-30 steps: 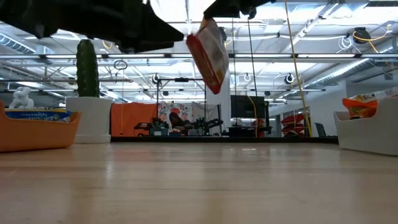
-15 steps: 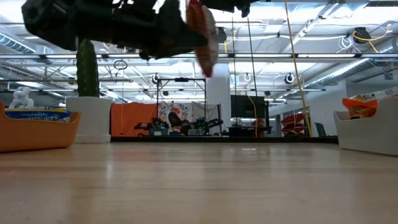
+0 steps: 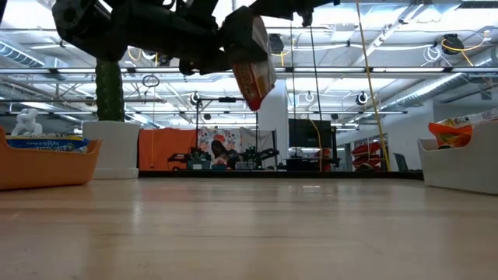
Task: Sort Maruchan noodles
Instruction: Put the red noodle pack into the black bin
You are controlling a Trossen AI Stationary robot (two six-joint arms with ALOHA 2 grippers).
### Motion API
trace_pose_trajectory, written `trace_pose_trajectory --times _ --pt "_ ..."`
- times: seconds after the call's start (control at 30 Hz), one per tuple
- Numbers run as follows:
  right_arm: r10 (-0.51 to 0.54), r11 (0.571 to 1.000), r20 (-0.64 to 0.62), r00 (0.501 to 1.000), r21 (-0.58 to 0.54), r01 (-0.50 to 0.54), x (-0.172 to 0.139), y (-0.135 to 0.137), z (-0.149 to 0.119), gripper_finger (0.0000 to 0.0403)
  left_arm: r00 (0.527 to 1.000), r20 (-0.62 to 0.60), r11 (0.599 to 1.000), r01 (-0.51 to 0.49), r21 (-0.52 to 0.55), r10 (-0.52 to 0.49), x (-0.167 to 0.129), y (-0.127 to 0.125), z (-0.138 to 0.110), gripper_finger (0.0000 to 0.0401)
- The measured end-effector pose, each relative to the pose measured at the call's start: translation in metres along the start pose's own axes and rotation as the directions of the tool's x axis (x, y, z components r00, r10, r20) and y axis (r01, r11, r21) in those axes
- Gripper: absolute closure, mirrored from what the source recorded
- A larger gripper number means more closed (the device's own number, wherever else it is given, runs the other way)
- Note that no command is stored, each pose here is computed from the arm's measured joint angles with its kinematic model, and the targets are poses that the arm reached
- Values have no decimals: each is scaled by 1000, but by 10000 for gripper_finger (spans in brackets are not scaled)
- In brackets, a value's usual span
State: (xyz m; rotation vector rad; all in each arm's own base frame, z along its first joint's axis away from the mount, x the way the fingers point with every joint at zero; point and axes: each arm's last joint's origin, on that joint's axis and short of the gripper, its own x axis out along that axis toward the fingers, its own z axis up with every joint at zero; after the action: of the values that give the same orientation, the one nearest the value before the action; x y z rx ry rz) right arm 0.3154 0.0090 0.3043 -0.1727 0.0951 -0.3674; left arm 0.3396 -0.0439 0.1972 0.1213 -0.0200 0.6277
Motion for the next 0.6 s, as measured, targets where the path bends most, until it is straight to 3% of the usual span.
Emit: trace_pose_trajectory --times 0.17,0.43,0.6 --pt "2 1000 -12 1000 9 -1 0 0 -1 403 1000 1 1000 4 -4 -4 -1 -1 0 123" --pt "5 1000 -35 999 10 -5 0 1 -4 403 1000 2 1000 18 4 -18 -5 -5 1 227" --pt "7 1000 -46 999 3 -7 0 1 -5 403 1000 -1 999 11 36 -11 -10 -9 1 249"
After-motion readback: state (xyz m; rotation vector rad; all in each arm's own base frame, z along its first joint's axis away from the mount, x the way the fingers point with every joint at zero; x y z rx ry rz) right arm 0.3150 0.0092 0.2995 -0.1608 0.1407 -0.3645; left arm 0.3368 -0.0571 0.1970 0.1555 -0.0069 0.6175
